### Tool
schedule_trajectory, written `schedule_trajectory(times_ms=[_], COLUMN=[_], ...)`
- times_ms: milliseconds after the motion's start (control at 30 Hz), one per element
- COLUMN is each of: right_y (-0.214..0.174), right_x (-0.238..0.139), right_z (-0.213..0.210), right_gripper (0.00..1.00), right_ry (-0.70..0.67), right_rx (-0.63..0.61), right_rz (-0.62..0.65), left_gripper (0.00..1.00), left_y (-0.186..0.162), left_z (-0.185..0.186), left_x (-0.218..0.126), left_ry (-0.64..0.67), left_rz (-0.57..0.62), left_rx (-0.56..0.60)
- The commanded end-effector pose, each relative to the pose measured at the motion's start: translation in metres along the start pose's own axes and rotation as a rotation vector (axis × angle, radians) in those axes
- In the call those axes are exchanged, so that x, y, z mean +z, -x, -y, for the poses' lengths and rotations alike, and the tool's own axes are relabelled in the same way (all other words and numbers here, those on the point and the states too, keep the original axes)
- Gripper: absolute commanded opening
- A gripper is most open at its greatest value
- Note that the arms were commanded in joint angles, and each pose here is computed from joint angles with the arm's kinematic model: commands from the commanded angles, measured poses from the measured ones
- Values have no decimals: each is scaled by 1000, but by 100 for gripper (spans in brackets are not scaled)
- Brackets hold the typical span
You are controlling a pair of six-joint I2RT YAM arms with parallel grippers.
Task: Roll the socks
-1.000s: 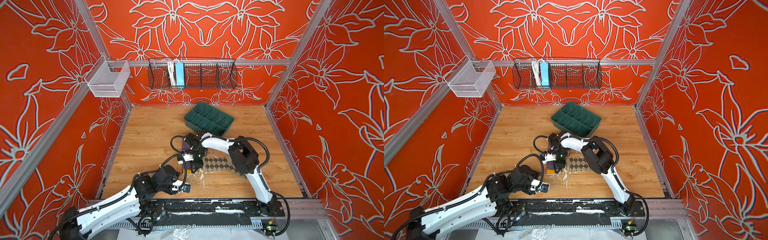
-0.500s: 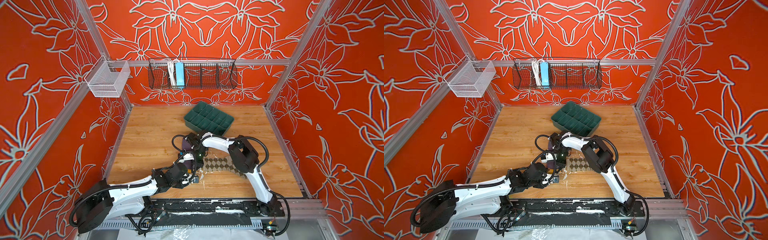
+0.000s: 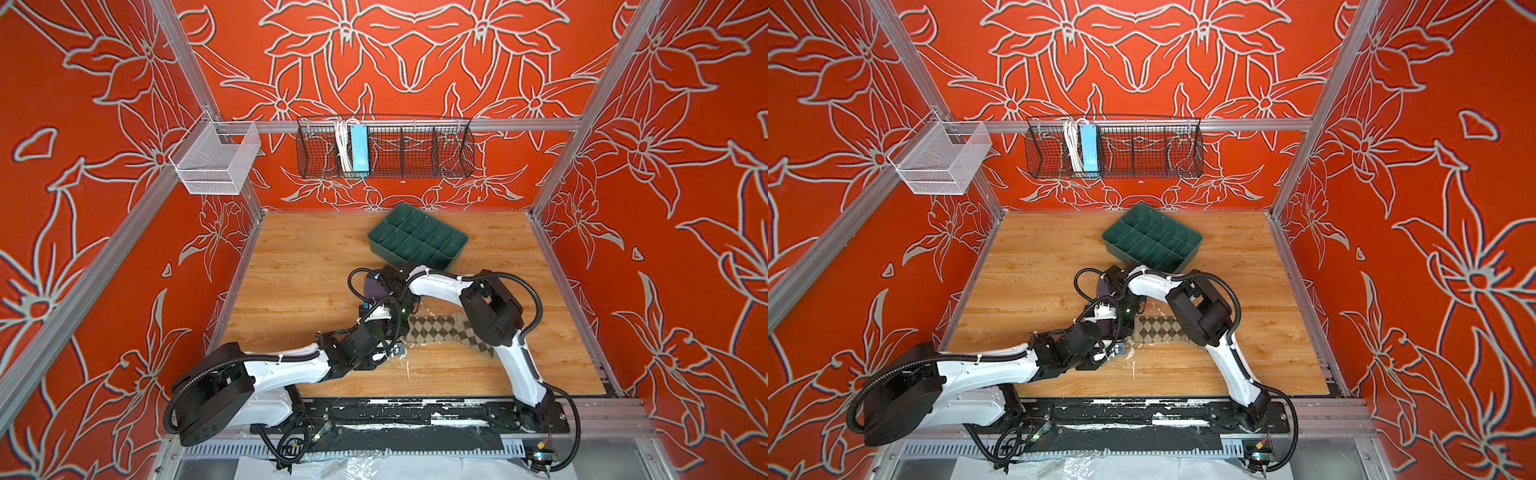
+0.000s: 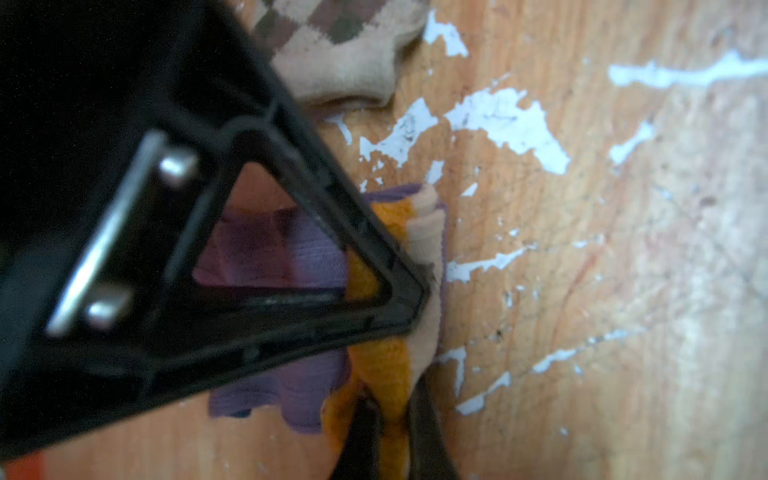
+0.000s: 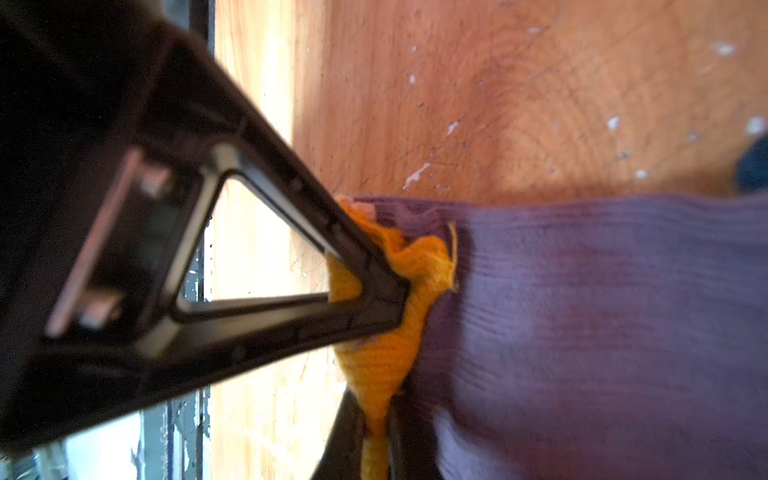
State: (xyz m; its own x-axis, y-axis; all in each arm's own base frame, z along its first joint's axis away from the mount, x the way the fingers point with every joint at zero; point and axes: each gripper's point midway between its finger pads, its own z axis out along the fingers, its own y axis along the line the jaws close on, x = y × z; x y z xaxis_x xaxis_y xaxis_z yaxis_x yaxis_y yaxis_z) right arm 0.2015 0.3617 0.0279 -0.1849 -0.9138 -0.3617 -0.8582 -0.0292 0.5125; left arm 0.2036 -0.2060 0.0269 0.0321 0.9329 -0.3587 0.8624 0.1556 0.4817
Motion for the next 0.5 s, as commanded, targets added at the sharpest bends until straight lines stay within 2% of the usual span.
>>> schedule_trajectory(times_ms=[0,133,267,367,467], right_y=[-2,7,9,2,-10], right_x=[-8,-46,-99,-146,-196], right_z=[17,14,11,10,6], right_gripper=[15,20,21,24,28], right_ry=[-115,-209,-335,-471,-703], right_rx=[-10,-9,15,49,61], right_rz=[52,205,377,514,611], left_gripper=[0,0,0,0,0], left_y=[-12,-13,-16,-19,-21], left_z=[17,30,32,26,23], left_x=[-3,-10,-15,-18,-19], left_ry=[-81,-168,-251,-295,-347], left_rz=[-42,-24,-19,-23,-30], left_rx=[15,30,-25,-77,-126])
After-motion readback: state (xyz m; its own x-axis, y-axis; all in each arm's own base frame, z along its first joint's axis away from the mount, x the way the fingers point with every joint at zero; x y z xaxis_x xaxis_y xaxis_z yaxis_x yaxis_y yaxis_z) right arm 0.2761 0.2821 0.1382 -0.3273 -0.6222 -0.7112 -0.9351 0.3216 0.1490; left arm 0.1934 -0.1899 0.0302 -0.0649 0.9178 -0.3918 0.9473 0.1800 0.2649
